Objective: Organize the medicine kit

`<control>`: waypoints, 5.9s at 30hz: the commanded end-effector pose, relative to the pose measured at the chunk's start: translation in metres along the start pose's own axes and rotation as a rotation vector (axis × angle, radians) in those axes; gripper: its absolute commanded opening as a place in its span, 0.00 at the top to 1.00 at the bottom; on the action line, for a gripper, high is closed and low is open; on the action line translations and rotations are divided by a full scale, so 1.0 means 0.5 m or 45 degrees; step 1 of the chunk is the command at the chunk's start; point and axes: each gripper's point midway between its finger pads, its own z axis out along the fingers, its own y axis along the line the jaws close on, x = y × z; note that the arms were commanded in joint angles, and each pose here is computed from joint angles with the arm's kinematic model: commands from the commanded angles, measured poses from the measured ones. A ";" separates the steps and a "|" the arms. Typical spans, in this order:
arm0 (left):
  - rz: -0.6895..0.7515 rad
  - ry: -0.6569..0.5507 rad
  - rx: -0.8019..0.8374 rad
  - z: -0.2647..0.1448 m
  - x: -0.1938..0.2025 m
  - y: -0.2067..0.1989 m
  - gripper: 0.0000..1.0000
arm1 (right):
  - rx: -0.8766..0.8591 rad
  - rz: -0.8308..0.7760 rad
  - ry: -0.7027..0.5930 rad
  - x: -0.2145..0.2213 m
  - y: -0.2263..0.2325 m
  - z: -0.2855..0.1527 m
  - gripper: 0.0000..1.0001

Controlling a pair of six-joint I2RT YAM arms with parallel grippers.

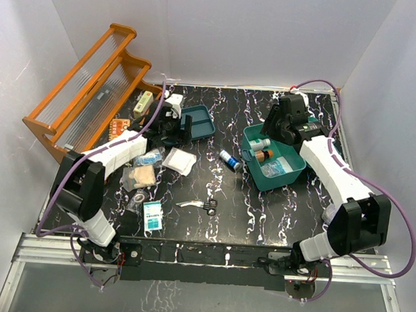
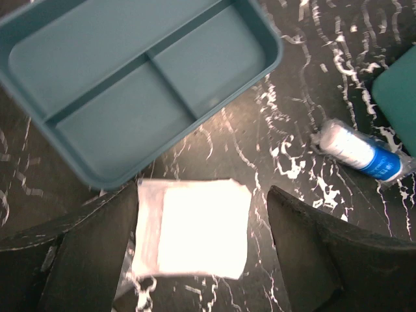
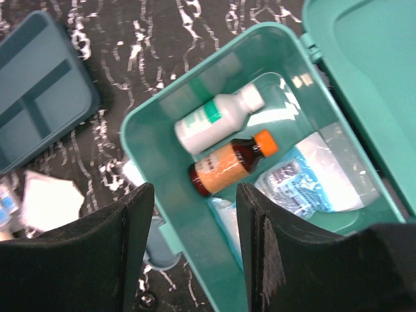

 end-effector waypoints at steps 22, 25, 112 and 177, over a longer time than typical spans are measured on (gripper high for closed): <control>-0.125 0.665 -0.295 -0.018 0.208 0.096 0.65 | -0.404 0.067 -0.073 -0.010 0.124 -0.072 0.54; -0.111 0.679 -0.293 -0.023 0.214 0.098 0.66 | -0.403 0.069 -0.071 -0.006 0.127 -0.070 0.54; -0.375 -0.128 0.823 -0.287 -0.184 -0.235 0.93 | -1.441 0.140 -0.360 -0.009 0.394 -0.264 0.94; -0.170 0.176 0.125 -0.113 -0.055 -0.035 0.39 | -0.106 -0.325 0.951 0.222 -0.093 0.005 0.59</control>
